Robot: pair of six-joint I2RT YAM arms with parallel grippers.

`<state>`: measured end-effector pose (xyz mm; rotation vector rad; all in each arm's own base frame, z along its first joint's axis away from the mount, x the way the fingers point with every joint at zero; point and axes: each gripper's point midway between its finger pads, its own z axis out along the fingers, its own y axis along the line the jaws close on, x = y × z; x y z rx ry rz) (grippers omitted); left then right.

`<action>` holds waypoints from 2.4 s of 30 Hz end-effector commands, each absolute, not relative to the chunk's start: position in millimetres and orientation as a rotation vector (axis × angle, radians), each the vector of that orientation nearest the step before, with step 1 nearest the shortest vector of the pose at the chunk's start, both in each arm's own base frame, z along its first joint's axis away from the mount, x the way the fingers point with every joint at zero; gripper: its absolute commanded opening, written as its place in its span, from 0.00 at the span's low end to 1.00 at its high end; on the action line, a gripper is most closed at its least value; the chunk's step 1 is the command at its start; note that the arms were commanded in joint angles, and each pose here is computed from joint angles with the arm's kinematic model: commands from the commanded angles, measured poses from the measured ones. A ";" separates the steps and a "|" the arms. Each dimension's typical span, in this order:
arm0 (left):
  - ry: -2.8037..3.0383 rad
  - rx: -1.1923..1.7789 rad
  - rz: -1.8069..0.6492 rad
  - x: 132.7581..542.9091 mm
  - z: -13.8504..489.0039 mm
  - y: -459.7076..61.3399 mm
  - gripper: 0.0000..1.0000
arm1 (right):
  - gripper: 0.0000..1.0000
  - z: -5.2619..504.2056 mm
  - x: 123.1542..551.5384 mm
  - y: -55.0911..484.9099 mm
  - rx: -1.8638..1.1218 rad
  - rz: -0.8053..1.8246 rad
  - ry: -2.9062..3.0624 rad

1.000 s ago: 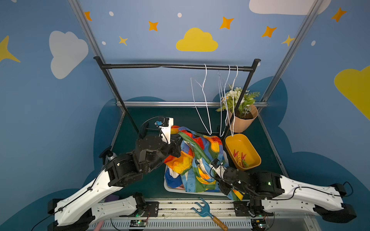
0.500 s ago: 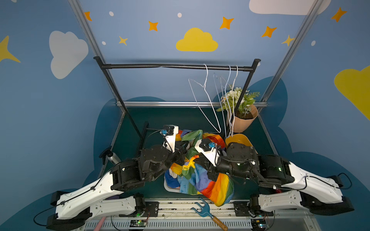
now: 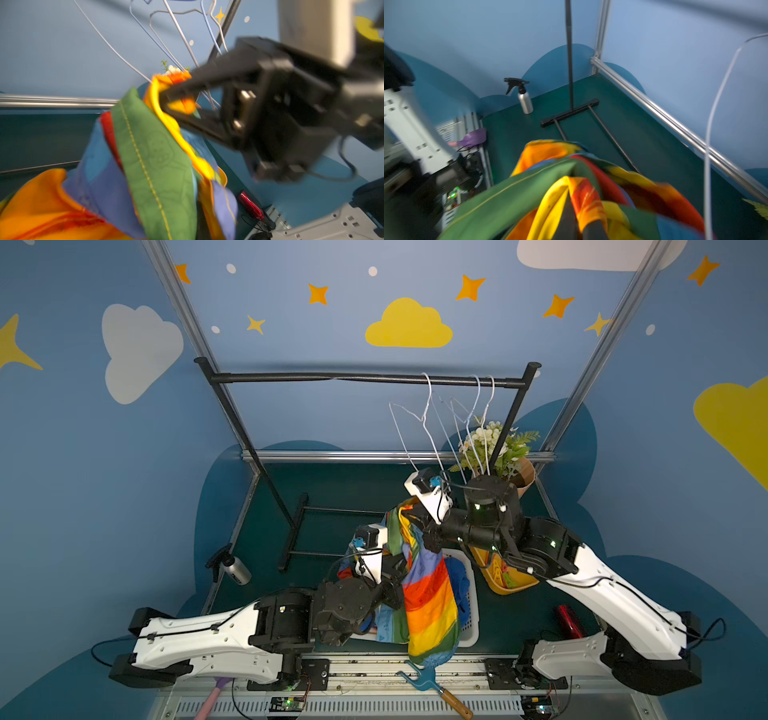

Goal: Remove the clothespins securing jackets to the hanger
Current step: Place the jacket in the basket.

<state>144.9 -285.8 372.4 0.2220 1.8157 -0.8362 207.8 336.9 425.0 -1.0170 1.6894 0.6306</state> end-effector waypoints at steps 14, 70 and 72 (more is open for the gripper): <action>2.103 0.149 -0.907 128.6 259.7 -336.6 0.04 | 0.00 307.3 196.4 338.1 -1.103 0.759 1.863; 2.462 -0.098 -0.661 185.6 107.2 -287.9 0.49 | 0.37 138.8 75.5 235.8 -0.918 0.682 2.629; 2.457 -0.099 -0.672 185.2 109.4 -288.0 0.49 | 0.23 145.1 80.5 245.5 -0.921 0.718 2.591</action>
